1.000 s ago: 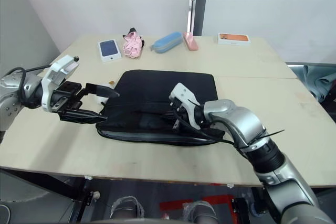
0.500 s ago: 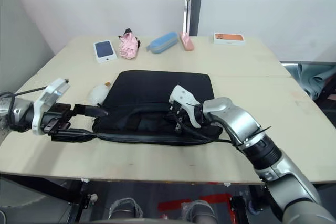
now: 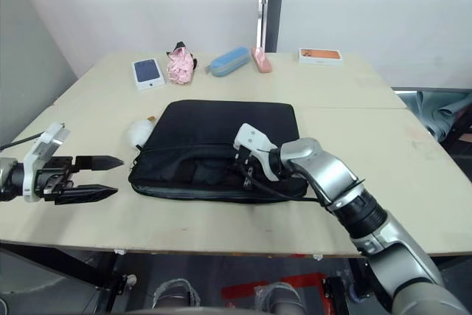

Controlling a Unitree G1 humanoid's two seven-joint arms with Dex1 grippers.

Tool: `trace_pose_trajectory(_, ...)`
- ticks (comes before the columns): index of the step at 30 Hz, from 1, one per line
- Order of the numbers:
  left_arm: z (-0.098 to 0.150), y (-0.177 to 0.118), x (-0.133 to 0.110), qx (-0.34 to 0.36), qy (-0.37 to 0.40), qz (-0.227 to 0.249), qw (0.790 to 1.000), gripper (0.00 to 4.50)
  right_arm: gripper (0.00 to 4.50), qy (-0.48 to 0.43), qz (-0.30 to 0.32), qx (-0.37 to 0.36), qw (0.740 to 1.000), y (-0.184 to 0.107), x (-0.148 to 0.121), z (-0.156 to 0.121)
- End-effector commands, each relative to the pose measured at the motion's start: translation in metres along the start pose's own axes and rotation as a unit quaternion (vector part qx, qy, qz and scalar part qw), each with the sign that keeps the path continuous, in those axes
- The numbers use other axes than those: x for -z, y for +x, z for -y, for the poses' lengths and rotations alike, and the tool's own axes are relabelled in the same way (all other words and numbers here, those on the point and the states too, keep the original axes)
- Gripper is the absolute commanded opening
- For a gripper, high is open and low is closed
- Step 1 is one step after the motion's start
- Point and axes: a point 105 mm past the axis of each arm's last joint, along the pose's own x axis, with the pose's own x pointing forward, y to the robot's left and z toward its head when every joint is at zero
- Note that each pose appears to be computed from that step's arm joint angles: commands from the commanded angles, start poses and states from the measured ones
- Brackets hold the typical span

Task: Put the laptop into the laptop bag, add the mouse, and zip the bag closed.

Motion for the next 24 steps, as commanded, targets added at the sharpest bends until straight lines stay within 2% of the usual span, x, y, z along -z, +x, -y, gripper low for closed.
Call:
trace_pose_trajectory(1, -0.033, -0.017, -0.003, -0.113, 0.018, 0.033, 0.993, 4.5, 0.07, 0.016, -0.019, 0.008, 1.0, 0.003, 0.012, 0.0)
trace_pose_trajectory(3, -0.049, -0.016, -0.011, -0.166, 0.025, 0.066, 0.984, 4.5, 0.07, 0.017, -0.019, 0.009, 1.0, 0.003, 0.014, 0.0)
trace_pose_trajectory(5, -0.077, -0.014, -0.027, -0.247, 0.008, 0.114, 0.962, 4.5, 0.07, 0.02, -0.018, 0.011, 1.0, 0.003, 0.014, 0.001)
trace_pose_trajectory(8, -0.102, -0.01, -0.035, -0.311, -0.029, 0.135, 0.94, 4.5, 0.07, 0.022, -0.017, 0.013, 1.0, 0.003, 0.014, 0.001)
trace_pose_trajectory(12, -0.14, 0.005, -0.036, -0.373, -0.136, 0.153, 0.905, 4.5, 0.07, 0.025, -0.014, 0.019, 0.999, 0.003, 0.014, 0.0)
trace_pose_trajectory(16, -0.153, 0.029, -0.025, -0.374, -0.196, 0.124, 0.898, 4.5, 0.07, 0.031, -0.008, 0.028, 0.999, 0.003, 0.013, -0.002)
trace_pose_trajectory(21, -0.156, 0.054, -0.009, -0.355, -0.206, 0.075, 0.909, 4.5, 0.07, 0.037, -0.005, 0.037, 0.999, 0.001, 0.014, -0.006)
trace_pose_trajectory(24, -0.157, 0.058, 0.004, -0.363, -0.202, 0.041, 0.909, 4.5, 0.07, 0.041, -0.004, 0.045, 0.998, 0.0, 0.014, -0.006)
